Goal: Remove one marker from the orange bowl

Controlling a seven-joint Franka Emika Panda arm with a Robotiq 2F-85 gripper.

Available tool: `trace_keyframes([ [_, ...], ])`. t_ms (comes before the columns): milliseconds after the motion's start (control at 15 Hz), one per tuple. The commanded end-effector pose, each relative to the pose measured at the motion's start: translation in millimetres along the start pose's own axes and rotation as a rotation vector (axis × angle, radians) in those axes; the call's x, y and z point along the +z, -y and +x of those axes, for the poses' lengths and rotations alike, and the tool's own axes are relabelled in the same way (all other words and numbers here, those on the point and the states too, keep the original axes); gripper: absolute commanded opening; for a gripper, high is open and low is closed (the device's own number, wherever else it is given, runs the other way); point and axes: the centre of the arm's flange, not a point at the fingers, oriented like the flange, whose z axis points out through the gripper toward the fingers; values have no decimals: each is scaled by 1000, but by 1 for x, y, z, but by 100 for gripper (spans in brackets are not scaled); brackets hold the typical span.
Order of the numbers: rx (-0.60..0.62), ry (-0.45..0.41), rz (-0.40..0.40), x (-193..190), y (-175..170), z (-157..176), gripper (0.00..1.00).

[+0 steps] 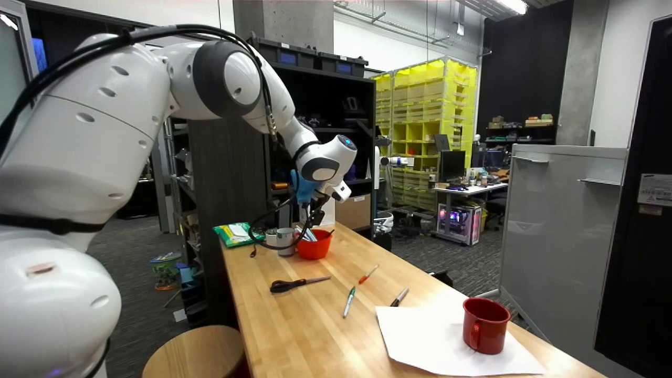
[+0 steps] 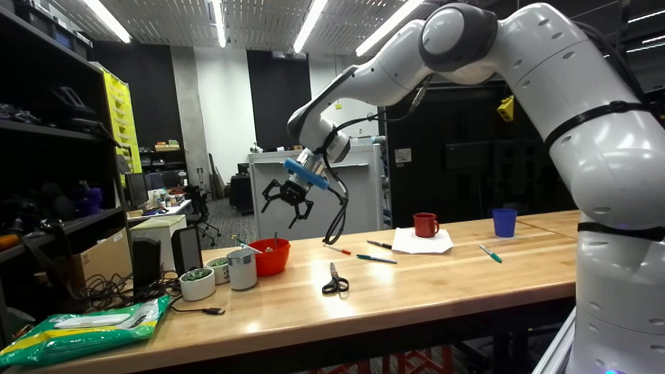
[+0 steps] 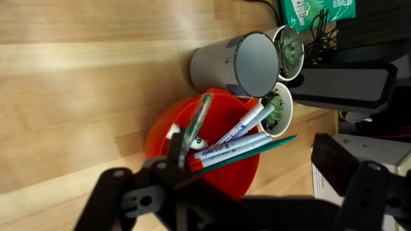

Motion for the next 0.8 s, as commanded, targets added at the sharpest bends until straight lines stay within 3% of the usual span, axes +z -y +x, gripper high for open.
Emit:
trace_keyframes([
  [0, 0, 0, 1, 2, 1, 2, 100],
  [733, 23, 57, 5, 20, -4, 23, 100],
])
